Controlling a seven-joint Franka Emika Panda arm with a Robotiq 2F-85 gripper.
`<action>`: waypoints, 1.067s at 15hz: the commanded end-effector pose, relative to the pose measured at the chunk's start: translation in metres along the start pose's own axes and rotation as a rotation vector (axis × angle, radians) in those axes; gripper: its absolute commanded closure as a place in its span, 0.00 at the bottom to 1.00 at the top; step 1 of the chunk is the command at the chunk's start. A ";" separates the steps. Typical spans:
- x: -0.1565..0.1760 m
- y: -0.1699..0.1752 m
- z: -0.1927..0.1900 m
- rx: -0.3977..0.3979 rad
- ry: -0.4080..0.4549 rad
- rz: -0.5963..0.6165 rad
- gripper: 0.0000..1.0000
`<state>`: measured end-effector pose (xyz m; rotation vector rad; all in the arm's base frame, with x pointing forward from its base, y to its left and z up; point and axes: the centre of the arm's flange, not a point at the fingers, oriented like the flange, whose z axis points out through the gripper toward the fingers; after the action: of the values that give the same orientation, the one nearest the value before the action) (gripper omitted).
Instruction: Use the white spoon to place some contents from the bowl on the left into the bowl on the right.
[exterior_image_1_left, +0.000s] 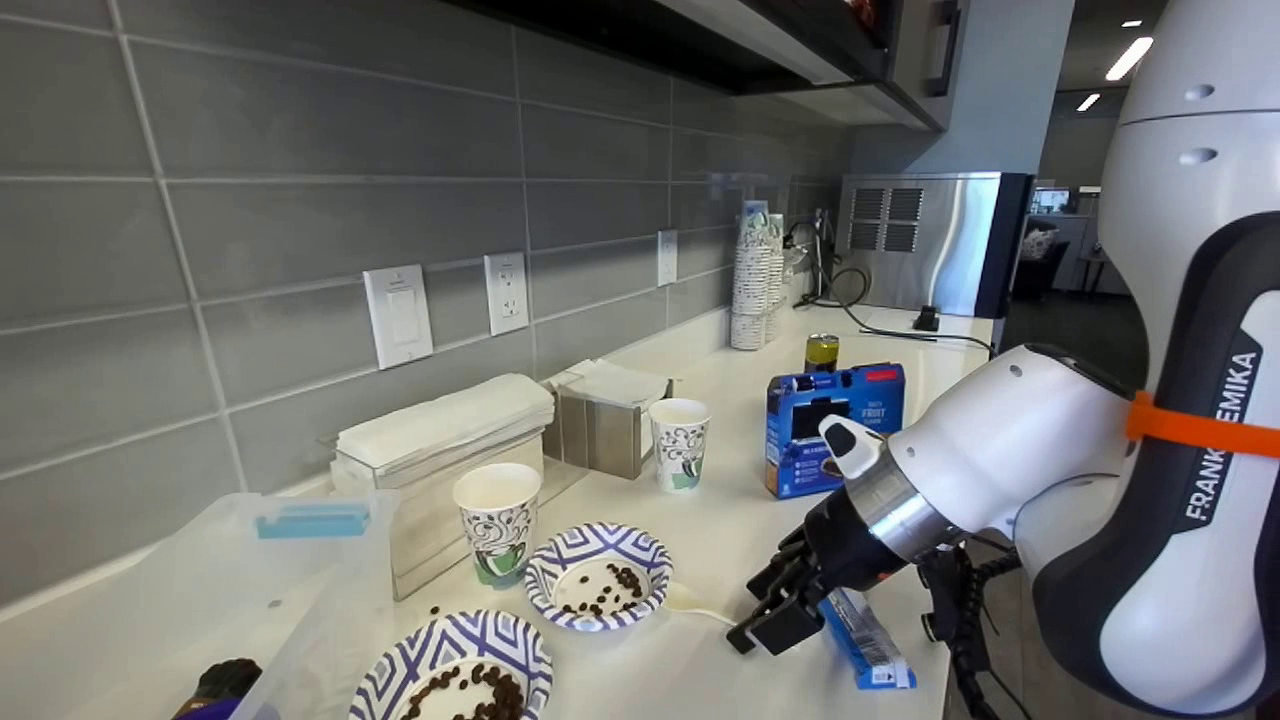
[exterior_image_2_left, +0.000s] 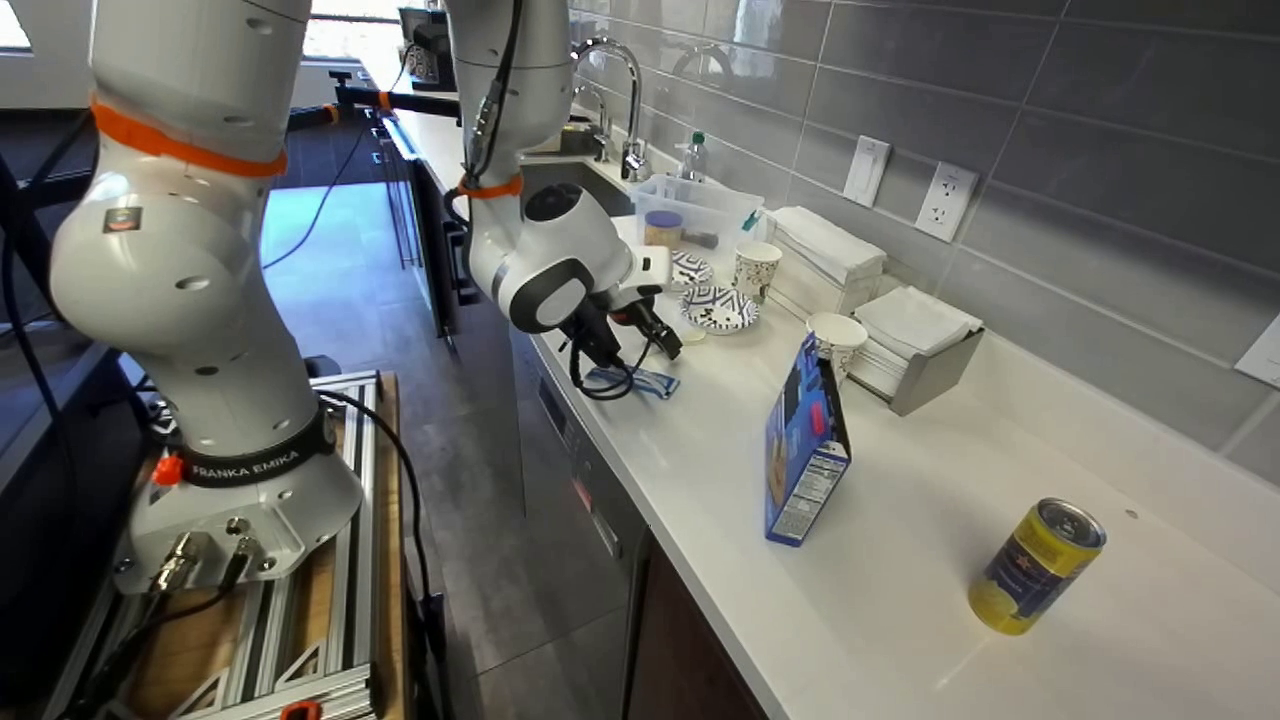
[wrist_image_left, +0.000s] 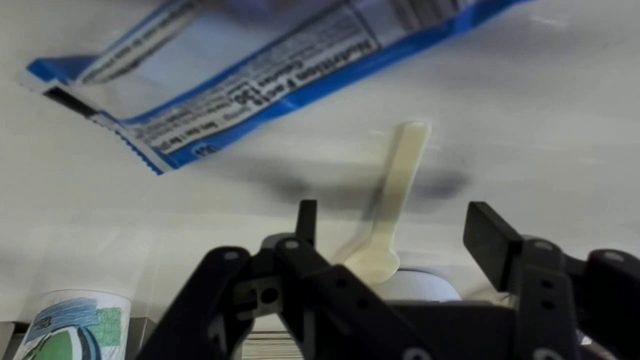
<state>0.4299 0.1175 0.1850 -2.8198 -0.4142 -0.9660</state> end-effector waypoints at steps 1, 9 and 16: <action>-0.004 0.004 0.015 0.031 0.031 0.003 0.32; -0.006 0.005 0.018 0.044 0.052 -0.002 0.98; 0.007 -0.012 -0.012 0.015 -0.050 0.053 0.97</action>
<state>0.4372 0.1151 0.1819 -2.7939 -0.4091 -0.9905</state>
